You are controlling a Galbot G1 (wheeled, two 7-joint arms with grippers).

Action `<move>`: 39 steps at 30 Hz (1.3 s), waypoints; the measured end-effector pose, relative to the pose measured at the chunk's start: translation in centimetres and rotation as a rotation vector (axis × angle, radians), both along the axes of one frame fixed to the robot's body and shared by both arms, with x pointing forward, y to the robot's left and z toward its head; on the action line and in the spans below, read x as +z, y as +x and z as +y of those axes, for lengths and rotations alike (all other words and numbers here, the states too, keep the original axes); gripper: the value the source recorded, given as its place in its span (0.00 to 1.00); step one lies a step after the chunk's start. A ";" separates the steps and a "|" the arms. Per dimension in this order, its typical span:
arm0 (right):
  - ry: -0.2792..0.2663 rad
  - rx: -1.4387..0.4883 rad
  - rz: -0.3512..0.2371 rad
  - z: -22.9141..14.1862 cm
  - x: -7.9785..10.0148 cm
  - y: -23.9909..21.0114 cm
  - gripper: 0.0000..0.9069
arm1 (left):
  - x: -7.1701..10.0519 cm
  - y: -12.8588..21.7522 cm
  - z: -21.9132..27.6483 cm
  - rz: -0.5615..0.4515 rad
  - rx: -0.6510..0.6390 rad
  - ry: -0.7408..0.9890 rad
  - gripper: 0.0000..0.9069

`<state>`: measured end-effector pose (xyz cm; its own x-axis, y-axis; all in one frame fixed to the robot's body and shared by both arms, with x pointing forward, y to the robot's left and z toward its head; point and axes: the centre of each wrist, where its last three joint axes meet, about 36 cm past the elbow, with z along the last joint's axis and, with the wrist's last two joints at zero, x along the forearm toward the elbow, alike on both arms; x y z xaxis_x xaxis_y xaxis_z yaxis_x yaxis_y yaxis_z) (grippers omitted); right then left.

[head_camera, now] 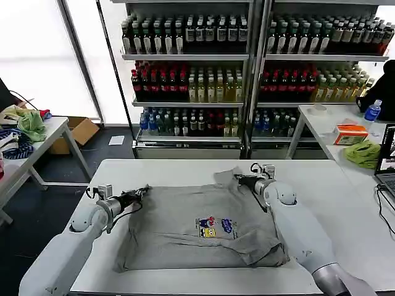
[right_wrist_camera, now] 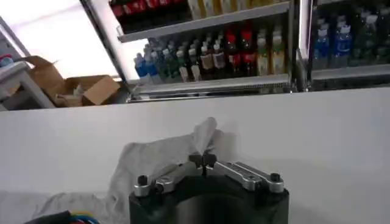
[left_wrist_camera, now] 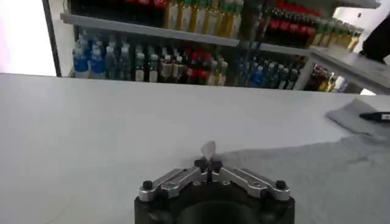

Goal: Fold and organize the clothes.

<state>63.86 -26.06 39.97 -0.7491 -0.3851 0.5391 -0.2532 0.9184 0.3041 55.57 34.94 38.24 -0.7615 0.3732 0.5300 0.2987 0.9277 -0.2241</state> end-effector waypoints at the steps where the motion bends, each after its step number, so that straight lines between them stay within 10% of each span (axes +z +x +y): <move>1: 0.013 -0.002 0.000 -0.1 0.0 -0.1 0.00 | 0.0 0.0 -0.1 -0.004 0.003 -0.005 0.00; 15: 0.188 -0.026 -0.074 -2.0 0.9 -1.9 0.00 | 1.4 -1.1 0.5 -0.065 0.047 -0.059 0.01; 39: 0.301 -0.024 -0.188 -4.6 4.7 -9.9 0.00 | 5.4 -7.1 0.7 -0.158 0.069 -0.117 0.00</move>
<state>53.99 -30.62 44.67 -0.8353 -0.4866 0.2557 -0.3100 0.8011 0.5120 48.45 35.69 43.67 -0.8576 0.3688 0.3584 0.2748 0.9177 -0.2870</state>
